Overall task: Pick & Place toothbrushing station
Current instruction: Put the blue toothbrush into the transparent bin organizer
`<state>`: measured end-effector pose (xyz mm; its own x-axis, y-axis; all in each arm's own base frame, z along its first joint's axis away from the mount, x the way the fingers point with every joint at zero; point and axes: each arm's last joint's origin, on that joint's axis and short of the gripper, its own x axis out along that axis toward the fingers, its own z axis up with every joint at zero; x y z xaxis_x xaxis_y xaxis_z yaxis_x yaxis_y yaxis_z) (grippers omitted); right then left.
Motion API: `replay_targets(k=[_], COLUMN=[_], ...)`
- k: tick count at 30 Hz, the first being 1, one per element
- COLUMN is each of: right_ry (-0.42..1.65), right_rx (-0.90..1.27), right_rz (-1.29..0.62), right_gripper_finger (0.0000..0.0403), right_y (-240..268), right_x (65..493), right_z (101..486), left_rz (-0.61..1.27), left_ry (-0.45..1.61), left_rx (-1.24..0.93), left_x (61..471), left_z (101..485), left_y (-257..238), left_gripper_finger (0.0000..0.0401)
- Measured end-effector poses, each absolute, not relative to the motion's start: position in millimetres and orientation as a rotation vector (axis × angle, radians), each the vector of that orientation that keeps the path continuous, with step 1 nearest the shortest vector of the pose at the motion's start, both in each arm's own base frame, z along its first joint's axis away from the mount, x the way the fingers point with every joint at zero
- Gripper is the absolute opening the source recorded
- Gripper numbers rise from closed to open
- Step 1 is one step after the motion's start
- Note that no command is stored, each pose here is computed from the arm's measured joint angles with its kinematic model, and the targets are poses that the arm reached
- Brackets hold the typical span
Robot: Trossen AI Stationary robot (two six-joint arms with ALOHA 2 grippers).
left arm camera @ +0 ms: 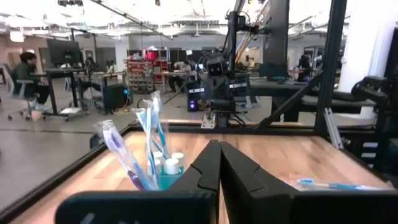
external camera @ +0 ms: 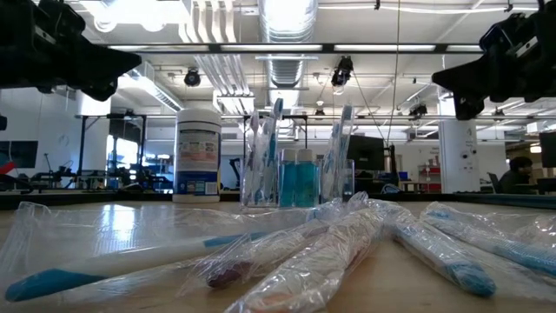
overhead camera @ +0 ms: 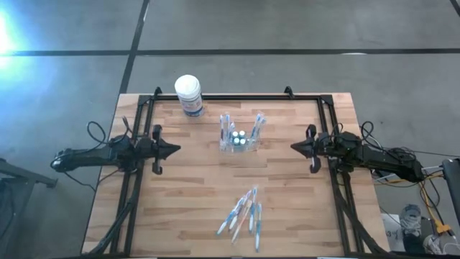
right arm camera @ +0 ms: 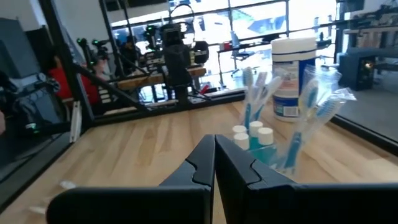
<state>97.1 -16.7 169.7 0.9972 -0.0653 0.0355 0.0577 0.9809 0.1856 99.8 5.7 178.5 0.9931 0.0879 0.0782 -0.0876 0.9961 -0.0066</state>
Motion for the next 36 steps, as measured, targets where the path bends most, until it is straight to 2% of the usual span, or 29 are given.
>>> replay_targets(k=[9,13,17,22,28,36], right_ry=[-0.098,-0.152,-0.123,0.023,0.252,0.504], right_rx=[0.179,0.227,0.233,0.281,0.321,0.289], right_rz=[-0.021,0.002,-0.012,-0.015,-0.112,-0.215], right_gripper_finger=[0.0008,0.0008,0.0008,0.0008,0.0008,0.0008], right_y=[-15,-14,-12,-9,1,42], right_x=[96,91,87,99,134,181], right_z=[179,204,234,264,292,317], left_rz=[0.086,0.087,0.088,0.091,0.091,0.065], left_ry=[-0.054,-0.052,-0.023,0.038,0.047,0.046], left_rx=[-0.084,-0.087,-0.102,-0.114,-0.114,-0.061], left_x=[100,100,100,100,100,100], left_z=[176,176,173,167,166,166], left_y=[6,6,6,6,6,5], left_gripper_finger=[0.0008,0.0008,0.0009,0.0009,0.0009,0.0009])
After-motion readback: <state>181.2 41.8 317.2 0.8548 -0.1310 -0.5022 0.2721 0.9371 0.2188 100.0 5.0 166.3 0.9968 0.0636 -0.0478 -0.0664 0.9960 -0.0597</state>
